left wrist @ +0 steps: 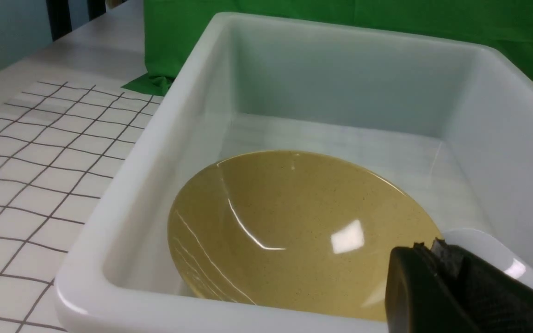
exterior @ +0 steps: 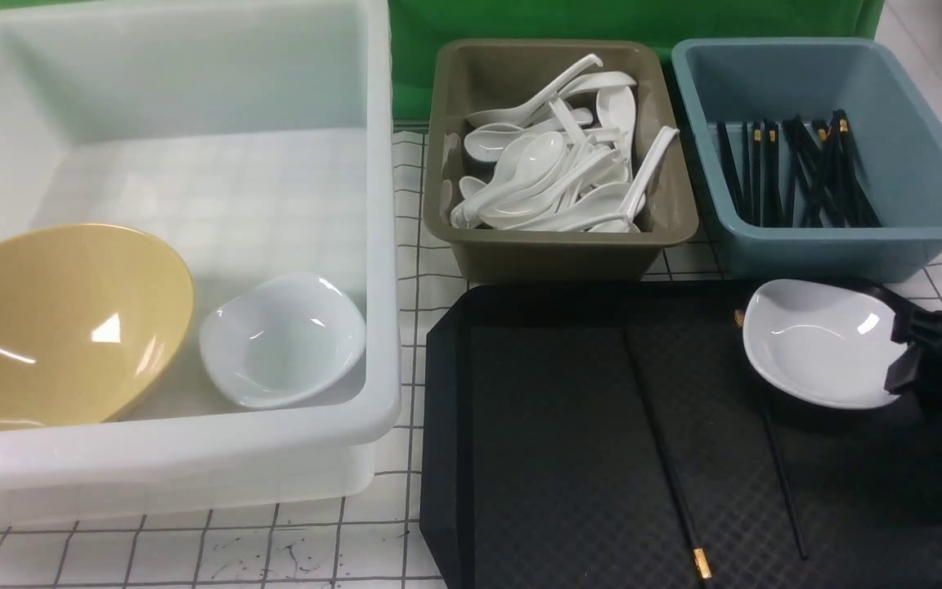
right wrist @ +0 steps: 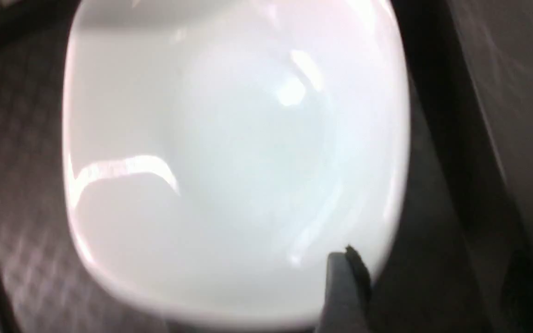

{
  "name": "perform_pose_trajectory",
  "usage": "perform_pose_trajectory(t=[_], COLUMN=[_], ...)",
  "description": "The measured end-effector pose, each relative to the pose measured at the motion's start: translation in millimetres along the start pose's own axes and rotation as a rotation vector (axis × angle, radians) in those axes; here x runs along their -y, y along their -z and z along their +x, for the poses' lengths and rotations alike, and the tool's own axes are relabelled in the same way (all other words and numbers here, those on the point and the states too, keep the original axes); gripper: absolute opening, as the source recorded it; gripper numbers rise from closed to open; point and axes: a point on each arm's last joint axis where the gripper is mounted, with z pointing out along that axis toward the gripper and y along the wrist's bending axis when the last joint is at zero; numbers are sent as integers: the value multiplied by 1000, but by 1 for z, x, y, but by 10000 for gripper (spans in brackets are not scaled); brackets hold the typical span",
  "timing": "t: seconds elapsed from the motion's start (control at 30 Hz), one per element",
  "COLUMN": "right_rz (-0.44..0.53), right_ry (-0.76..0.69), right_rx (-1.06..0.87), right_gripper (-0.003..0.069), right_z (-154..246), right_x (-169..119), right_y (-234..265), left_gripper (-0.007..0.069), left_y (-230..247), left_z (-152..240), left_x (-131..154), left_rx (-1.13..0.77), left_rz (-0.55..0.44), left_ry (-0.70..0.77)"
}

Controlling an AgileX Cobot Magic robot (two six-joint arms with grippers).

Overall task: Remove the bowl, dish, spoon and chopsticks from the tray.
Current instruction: Use the right arm to grab the plate

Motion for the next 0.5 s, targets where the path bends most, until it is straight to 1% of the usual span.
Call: perform_pose_trajectory(t=[0.07,0.13,0.2,0.27,0.33,0.4,0.43,0.47,0.5], right_rz=[-22,-47,-74,-86,-97,-123,-125,-138,-158], right_ry=[-56,-64,-59,-29,19,51,53,70,116], right_rx=[0,-14,-6,-4,-5,20,18,39,70], right_gripper=[465,453,412,334,231,126,119,95,69], right_z=[-2,-2,-4,-5,-4,-6,-6,-7,-8], right_x=[1,0,-2,-3,-4,-8,-8,-11,-15], right_y=[-17,-27,-33,-35,-34,-22,-22,-13,2], left_gripper=[-8,-8,-8,-8,-8,-8,-8,-8,-8], left_y=[0,0,0,0,0,0,0,0,0], left_z=[-1,-1,-2,-2,-2,-2,-2,-2,-2], left_x=[0,0,1,1,1,1,1,1,1], left_rx=[8,15,20,23,23,23,23,23,25], left_rz=[-1,2,5,6,6,6,6,6,9], left_ry=[-2,-6,-6,-7,-4,-4,-3,-4,-4])
